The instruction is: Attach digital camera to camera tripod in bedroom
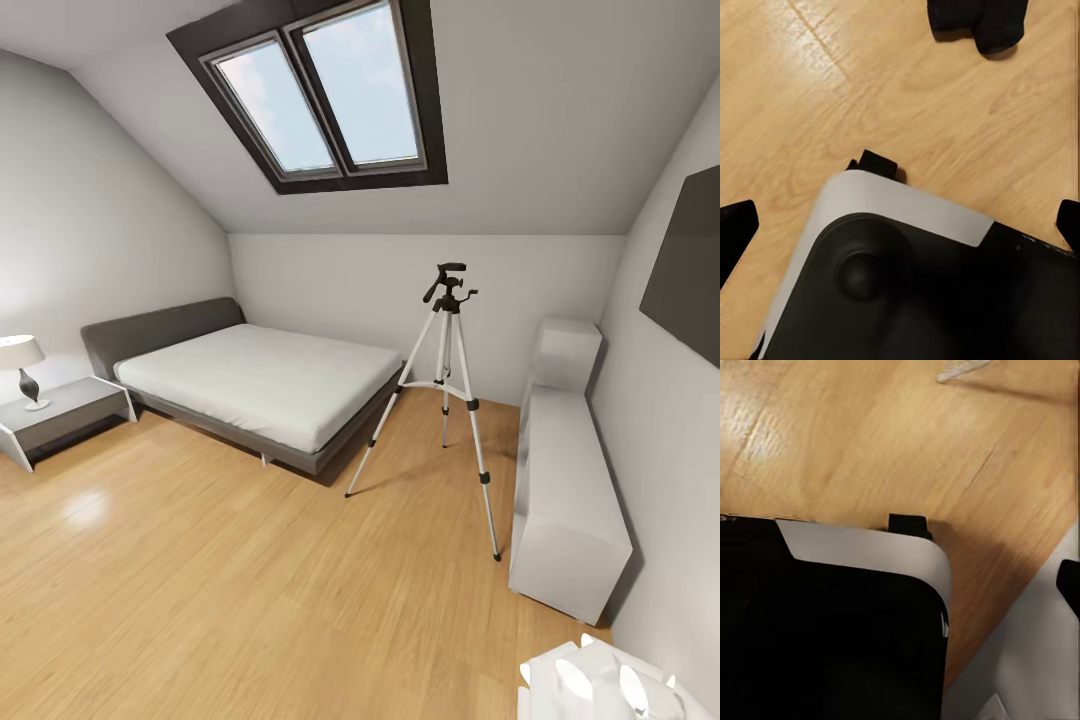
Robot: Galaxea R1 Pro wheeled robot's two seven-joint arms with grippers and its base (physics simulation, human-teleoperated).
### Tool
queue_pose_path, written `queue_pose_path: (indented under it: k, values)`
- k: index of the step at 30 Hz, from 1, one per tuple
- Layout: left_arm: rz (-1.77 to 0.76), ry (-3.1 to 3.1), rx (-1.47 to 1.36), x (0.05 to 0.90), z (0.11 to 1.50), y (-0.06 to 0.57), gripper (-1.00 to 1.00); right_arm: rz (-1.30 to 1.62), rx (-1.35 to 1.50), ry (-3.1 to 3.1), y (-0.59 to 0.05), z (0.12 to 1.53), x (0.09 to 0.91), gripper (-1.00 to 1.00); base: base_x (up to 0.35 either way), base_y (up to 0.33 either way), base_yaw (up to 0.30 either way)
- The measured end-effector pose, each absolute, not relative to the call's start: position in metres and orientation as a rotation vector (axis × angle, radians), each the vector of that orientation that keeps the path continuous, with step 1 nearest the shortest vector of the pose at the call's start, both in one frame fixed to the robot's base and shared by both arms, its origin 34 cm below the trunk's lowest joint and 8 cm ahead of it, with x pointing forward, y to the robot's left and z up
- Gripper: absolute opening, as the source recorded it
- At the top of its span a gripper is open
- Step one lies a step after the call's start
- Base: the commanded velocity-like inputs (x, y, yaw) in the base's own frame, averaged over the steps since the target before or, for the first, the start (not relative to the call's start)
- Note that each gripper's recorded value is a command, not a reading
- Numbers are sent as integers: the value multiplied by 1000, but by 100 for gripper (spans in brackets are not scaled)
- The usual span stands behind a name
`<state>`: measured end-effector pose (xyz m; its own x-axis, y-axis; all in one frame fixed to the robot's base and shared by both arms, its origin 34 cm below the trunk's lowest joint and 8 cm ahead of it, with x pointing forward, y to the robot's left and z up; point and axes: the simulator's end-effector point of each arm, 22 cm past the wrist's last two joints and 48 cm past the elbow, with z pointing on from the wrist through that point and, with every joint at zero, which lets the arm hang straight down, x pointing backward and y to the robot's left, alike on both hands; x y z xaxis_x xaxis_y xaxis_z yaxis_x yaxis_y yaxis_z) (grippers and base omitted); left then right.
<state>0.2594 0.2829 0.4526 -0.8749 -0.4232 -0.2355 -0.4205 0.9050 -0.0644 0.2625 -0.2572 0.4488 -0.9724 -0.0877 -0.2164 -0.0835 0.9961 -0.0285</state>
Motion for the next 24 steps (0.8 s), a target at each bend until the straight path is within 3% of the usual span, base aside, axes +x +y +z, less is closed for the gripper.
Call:
queue_pose_path:
  k: [24]
  values:
    - [-142,2742,-547,399,515,299,100,124,-297,2724,-192,547,449,100,0,0,0]
